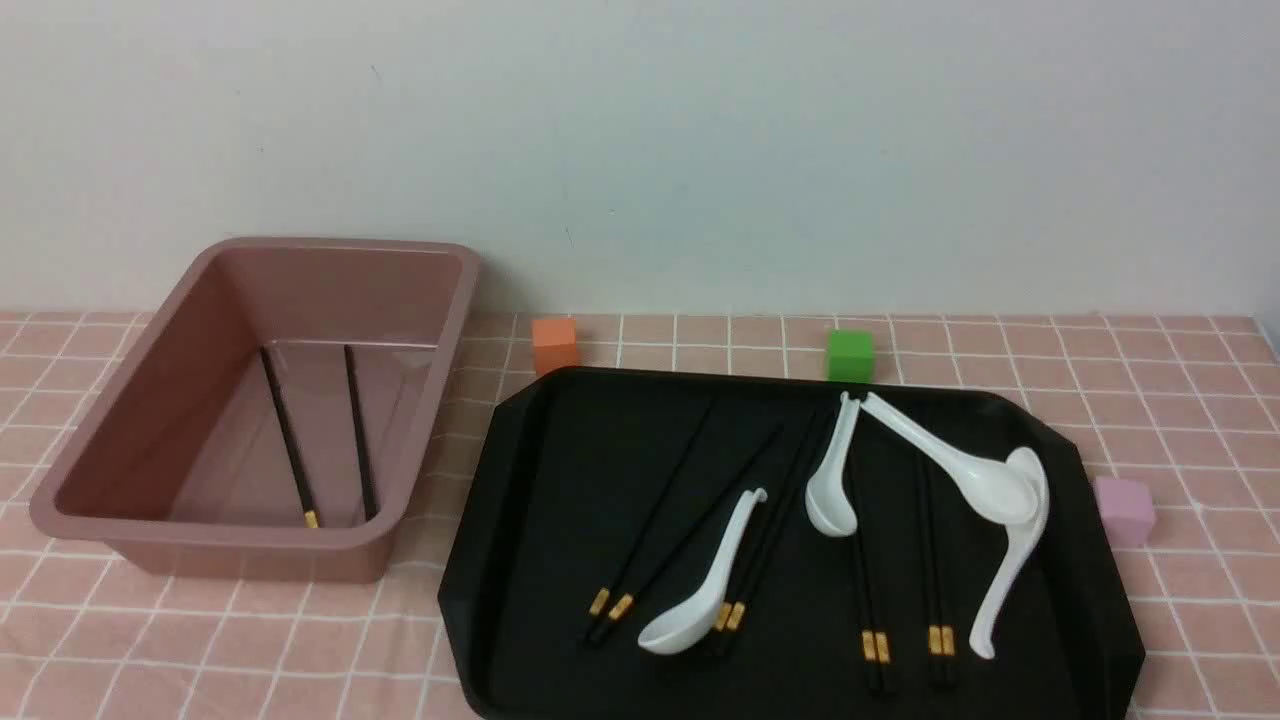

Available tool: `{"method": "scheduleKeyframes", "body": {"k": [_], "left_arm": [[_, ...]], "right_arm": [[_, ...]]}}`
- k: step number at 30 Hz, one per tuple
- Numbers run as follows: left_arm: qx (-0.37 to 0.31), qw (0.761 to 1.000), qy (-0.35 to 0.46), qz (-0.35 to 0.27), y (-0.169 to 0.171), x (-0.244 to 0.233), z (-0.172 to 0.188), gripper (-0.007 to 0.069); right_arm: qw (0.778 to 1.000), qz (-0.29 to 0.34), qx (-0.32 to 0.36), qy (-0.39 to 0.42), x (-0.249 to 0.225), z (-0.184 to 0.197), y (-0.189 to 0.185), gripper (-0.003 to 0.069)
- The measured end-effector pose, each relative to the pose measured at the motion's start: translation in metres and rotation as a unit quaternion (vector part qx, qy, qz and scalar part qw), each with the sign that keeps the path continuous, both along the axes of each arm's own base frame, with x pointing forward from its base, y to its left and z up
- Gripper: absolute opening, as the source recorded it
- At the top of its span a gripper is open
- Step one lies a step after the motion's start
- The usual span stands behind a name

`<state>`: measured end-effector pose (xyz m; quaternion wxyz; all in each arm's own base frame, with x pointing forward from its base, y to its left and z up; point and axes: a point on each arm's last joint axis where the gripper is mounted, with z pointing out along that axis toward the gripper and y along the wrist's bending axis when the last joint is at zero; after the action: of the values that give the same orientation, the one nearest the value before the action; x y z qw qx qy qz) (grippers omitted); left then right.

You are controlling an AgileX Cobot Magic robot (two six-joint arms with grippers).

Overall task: On pink tablecloth take chopsticks from black tray and put them in box.
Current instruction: 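Reach over to the black tray and grasp a pair of chopsticks with the left gripper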

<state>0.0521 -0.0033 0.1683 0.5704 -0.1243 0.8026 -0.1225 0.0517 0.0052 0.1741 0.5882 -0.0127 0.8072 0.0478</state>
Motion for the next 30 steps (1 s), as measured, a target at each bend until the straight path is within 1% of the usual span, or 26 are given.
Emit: {"method": "scheduleKeyframes", "body": {"k": [18, 22, 23, 25, 26, 27, 28, 29, 30], "left_arm": [[0.0, 1.0, 0.0, 0.0, 0.0, 0.0, 0.0, 0.0096], [-0.004, 1.0, -0.012, 0.0, 0.0, 0.001, 0.002, 0.0102], [-0.027, 0.999, -0.024, 0.003, -0.001, 0.001, 0.004, 0.0103], [-0.101, 0.994, -0.044, 0.01, -0.003, 0.002, 0.009, 0.0103], [-0.12, 0.992, -0.047, 0.012, -0.004, 0.002, 0.01, 0.0103], [-0.21, 0.976, -0.063, 0.022, -0.005, 0.003, 0.015, 0.0104], [-0.219, 0.973, -0.065, 0.023, -0.005, 0.003, 0.015, 0.0104], [-0.288, 0.954, -0.076, 0.032, -0.006, 0.004, 0.019, 0.0106], [-0.317, 0.944, -0.084, 0.035, -0.006, 0.004, 0.021, 0.0109]], "right_arm": [[1.0, 0.0, 0.0, 0.0, 0.0, 0.0, 0.0, 0.024], [1.0, 0.0, 0.0, 0.0, 0.0, 0.0, 0.0, 0.024], [1.0, 0.0, 0.0, 0.0, 0.0, 0.0, 0.0, 0.024], [1.0, 0.0, 0.0, 0.0, 0.0, 0.0, 0.0, 0.024], [1.0, 0.0, 0.0, 0.0, 0.0, 0.0, 0.0, 0.024], [1.0, 0.0, 0.0, 0.0, 0.0, 0.0, 0.0, 0.024], [1.0, 0.0, 0.0, 0.0, 0.0, 0.0, 0.0, 0.024], [1.0, 0.0, 0.0, 0.0, 0.0, 0.0, 0.0, 0.024], [1.0, 0.0, 0.0, 0.0, 0.0, 0.0, 0.0, 0.024]]}}
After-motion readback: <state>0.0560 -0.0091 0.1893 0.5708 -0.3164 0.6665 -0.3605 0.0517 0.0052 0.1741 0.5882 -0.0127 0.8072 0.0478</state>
